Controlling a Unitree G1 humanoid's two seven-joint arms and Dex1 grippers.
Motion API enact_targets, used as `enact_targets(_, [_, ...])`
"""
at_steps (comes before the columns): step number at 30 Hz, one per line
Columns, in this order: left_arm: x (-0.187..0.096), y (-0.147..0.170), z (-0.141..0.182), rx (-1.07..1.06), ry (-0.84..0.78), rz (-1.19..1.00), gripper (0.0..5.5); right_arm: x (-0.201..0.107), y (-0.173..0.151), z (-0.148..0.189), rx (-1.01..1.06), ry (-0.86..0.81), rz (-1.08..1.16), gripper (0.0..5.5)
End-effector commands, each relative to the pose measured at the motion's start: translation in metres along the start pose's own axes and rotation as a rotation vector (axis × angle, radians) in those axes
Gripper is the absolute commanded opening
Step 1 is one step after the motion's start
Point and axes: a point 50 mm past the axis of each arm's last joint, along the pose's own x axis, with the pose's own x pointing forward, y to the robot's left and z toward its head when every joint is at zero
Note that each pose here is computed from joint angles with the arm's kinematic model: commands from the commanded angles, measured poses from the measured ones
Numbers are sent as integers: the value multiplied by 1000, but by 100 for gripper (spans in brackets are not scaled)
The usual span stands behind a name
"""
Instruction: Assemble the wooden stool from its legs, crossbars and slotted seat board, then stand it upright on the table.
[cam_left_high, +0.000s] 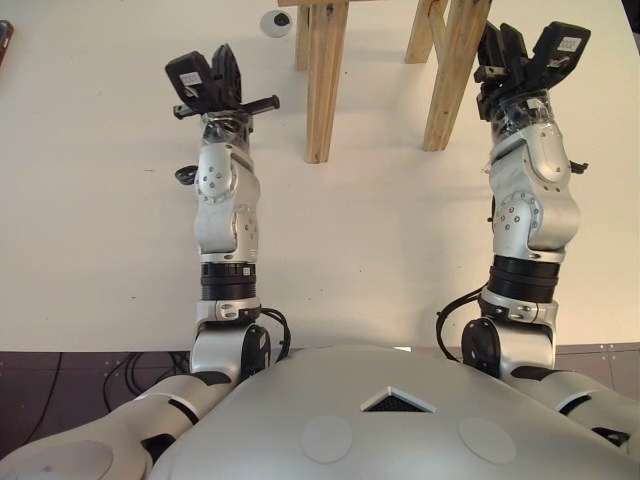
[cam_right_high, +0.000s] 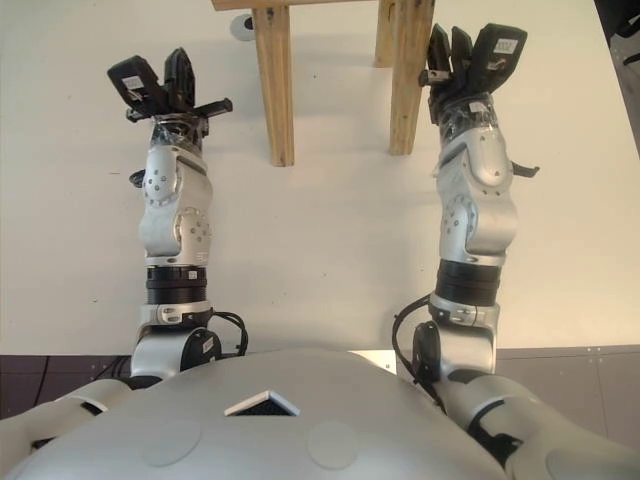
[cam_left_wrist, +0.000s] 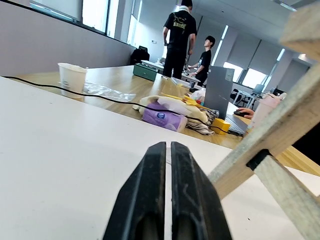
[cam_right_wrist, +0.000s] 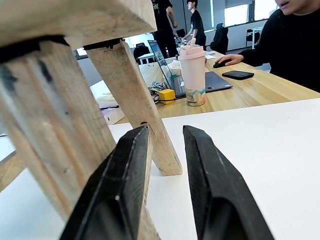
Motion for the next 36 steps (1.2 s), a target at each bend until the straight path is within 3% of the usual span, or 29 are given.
enact_targets(1, [-2,-11,-3,-19,5,-27,12,0,-1,1,-17,4,9,127])
enact_targets(11, [-16,12,-4,-6,17,54,12,-11,9,0,-41,26,80,127])
enact_targets(21, [-10,-2,-5,25,58,-59,12,-18,0,-6,-47,8,16,127])
enact_targets(36, [-22,16,-1,65,121,-59,12,-46,-37,-25,-70,52,-311,127])
